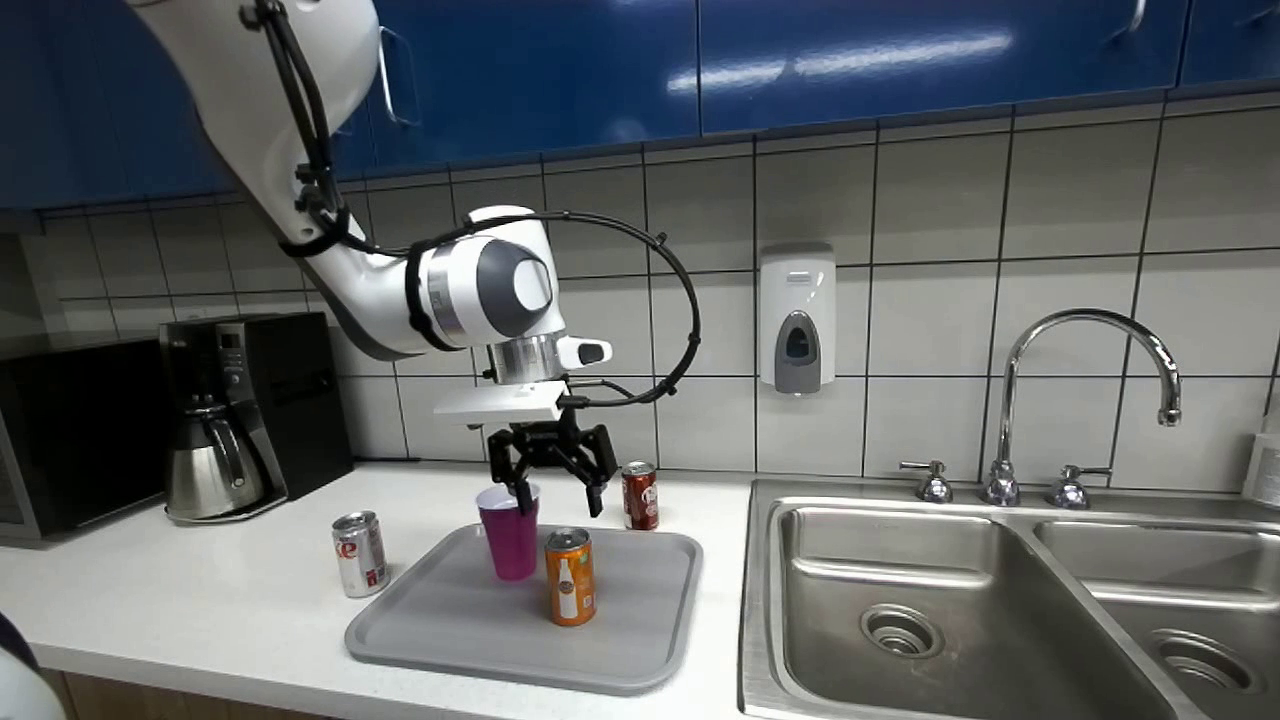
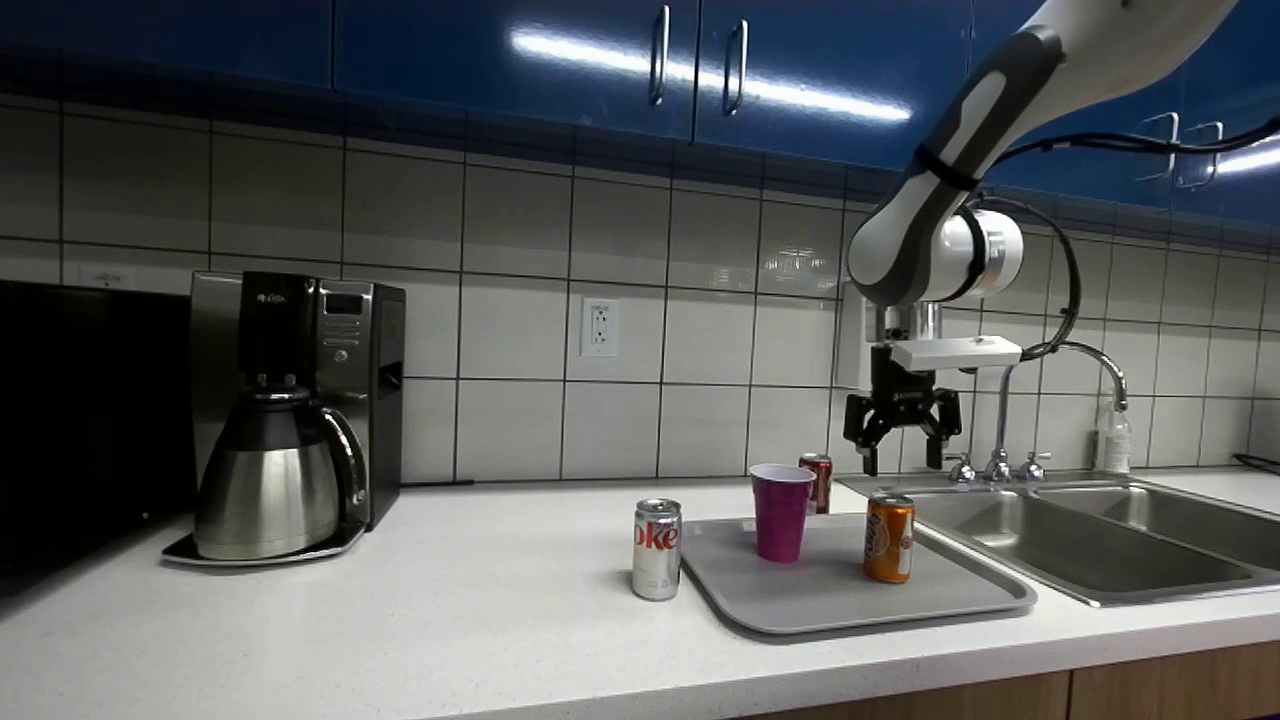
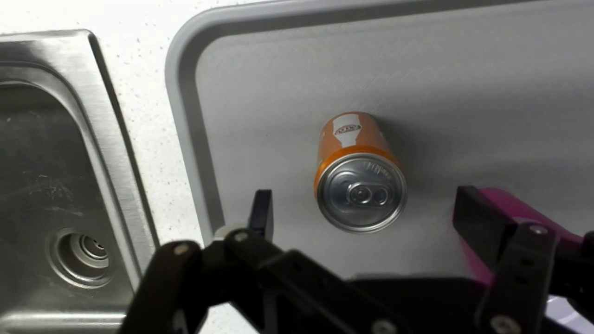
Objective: Remove the cans from the tray and put them on the counter
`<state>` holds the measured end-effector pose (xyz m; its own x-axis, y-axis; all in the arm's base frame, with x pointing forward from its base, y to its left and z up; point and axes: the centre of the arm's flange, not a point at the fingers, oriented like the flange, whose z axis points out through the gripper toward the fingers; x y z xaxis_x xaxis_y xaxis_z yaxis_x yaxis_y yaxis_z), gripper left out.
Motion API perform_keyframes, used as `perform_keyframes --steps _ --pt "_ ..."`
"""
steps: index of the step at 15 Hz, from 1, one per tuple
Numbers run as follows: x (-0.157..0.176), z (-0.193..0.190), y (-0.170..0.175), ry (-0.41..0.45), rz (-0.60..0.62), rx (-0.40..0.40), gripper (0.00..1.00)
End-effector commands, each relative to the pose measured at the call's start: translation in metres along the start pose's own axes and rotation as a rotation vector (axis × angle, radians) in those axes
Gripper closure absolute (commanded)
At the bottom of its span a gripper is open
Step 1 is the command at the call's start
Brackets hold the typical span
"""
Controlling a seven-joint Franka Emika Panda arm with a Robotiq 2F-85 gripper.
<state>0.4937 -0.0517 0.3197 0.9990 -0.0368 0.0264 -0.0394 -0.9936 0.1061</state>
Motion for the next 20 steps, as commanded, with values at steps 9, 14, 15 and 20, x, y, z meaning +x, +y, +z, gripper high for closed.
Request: perform_keyframes --steps 9,14,15,20 --pt "0.012 0.019 -0.002 -0.015 -0.003 -0.021 0.0" --pt "0.018 0.033 -0.004 -0.039 -0.011 -0.024 0.0" --pt "0.02 0.035 -0.005 -0.042 -0.012 -0.025 0.0" --pt "0.028 0.047 -0.008 -0.056 -0.023 -0.032 0.0"
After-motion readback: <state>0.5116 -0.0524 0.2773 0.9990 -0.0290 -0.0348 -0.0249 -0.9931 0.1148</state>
